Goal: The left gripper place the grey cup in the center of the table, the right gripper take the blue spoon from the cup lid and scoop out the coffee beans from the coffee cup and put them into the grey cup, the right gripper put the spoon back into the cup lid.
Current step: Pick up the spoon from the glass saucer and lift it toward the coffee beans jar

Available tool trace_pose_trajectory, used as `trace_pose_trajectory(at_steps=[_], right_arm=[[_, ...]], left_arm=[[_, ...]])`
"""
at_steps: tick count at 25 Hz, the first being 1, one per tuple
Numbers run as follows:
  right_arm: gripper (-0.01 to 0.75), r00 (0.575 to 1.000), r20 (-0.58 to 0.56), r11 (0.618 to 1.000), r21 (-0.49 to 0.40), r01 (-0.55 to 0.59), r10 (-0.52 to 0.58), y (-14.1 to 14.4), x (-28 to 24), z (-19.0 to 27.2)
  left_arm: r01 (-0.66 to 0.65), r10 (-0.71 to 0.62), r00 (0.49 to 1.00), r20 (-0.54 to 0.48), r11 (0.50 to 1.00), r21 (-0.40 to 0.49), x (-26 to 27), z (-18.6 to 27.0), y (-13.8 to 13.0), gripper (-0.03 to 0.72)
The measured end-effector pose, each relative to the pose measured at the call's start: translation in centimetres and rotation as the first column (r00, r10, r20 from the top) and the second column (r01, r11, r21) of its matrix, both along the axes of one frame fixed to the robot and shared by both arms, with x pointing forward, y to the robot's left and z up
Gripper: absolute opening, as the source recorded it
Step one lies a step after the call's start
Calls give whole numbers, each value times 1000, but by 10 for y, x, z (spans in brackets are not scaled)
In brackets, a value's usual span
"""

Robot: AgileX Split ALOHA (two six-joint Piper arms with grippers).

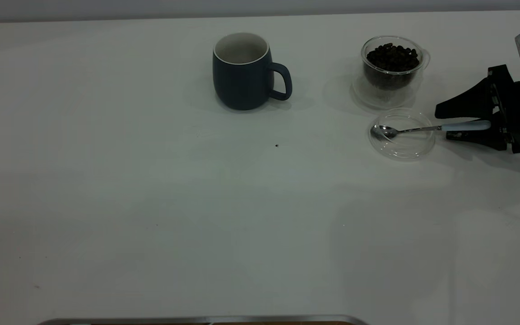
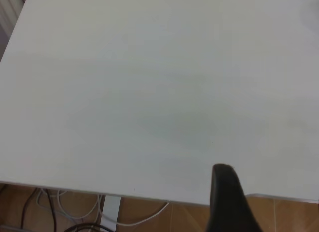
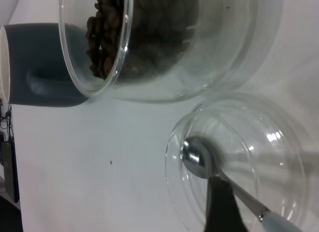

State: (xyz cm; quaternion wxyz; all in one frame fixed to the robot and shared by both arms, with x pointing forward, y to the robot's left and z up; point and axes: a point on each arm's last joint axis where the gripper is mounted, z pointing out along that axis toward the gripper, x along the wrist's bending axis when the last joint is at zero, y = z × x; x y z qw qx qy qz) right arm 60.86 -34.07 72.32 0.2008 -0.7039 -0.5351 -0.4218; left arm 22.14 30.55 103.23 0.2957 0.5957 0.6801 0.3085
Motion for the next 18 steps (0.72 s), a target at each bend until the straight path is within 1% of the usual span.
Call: trace_pose_trajectory(at_steps=[5, 12, 15, 18], right_arm=[[458, 999, -2, 999, -9, -33, 33, 1, -2, -1], [393, 999, 1, 999, 0, -40, 40, 2, -3, 0], [338, 999, 2, 999, 4, -43, 43, 2, -3, 0], [246, 999, 2, 999, 2, -53, 53, 2, -3, 0]], left_arm=[[0, 0, 1000, 0, 1000, 0, 0, 0, 0, 493], [0, 0, 1000, 0, 1000, 0, 0, 0, 0, 491], [0, 0, 1000, 0, 1000, 0, 0, 0, 0, 491], [0, 0, 1000, 0, 1000, 0, 0, 0, 0, 491]])
